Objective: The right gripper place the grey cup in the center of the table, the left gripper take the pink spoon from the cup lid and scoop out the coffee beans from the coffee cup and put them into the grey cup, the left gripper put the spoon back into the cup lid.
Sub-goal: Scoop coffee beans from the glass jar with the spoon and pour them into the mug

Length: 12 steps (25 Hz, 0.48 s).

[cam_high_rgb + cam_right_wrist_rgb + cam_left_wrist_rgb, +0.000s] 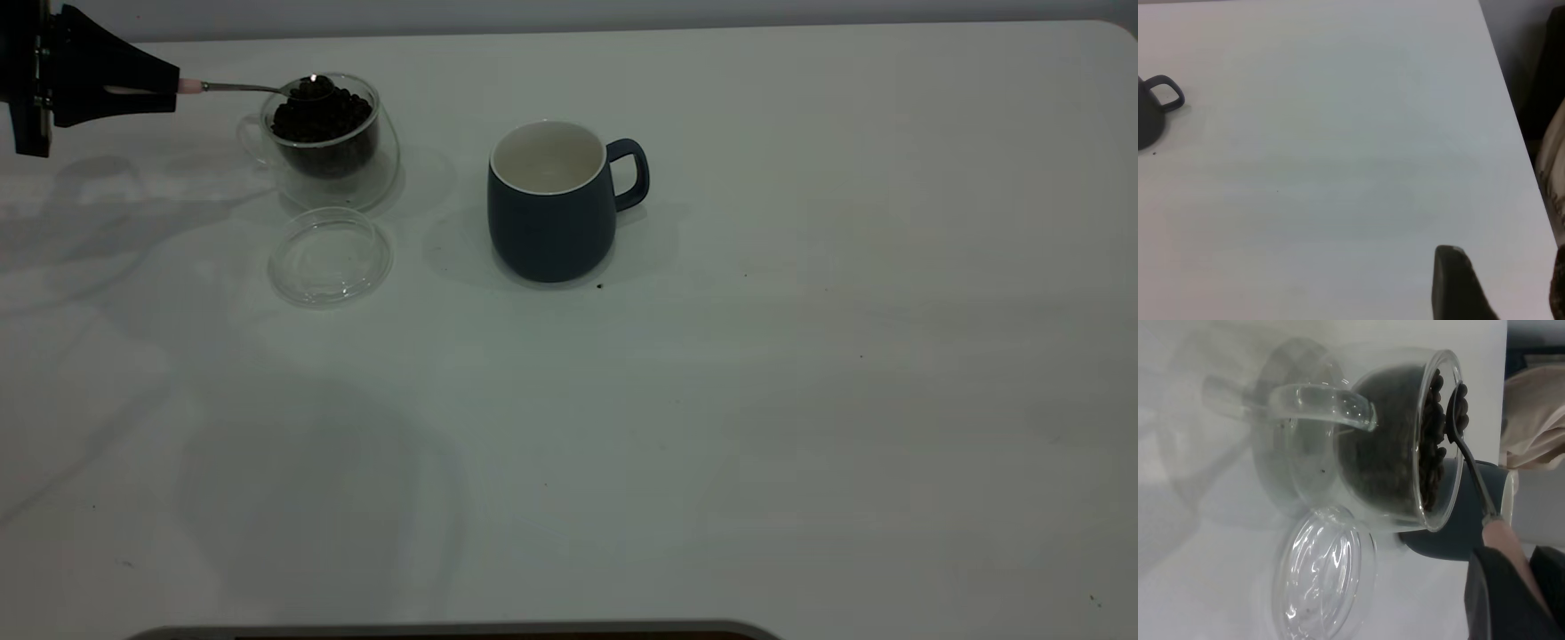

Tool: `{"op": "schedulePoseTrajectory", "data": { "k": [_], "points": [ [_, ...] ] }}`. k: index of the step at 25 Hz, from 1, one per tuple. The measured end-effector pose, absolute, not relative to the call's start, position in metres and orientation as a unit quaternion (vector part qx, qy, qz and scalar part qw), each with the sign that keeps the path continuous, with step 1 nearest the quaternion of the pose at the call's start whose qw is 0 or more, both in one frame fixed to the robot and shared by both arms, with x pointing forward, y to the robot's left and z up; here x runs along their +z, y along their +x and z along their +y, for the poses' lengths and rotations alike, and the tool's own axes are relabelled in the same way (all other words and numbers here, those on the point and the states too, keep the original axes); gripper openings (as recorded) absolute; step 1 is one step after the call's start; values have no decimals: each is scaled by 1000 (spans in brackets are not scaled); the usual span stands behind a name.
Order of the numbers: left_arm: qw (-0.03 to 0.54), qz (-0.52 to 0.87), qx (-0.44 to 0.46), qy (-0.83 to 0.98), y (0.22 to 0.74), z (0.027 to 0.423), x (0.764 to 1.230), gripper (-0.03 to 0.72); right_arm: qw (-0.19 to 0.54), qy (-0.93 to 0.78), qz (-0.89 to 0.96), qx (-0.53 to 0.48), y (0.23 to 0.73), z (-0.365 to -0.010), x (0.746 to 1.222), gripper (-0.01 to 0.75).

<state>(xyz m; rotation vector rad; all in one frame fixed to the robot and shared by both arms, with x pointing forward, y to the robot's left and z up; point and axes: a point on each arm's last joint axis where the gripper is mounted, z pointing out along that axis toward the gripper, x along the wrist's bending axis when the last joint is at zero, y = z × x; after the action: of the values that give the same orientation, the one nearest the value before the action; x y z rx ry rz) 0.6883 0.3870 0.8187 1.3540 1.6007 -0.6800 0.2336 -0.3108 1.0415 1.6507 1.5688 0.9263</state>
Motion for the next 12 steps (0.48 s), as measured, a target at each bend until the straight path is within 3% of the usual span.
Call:
{"op": "schedulePoseTrajectory", "data": {
  "k": [12],
  "points": [
    [446, 659, -284, 535, 688, 387, 819, 126, 335, 633, 601, 355, 234, -311, 1041, 372]
  ]
}}
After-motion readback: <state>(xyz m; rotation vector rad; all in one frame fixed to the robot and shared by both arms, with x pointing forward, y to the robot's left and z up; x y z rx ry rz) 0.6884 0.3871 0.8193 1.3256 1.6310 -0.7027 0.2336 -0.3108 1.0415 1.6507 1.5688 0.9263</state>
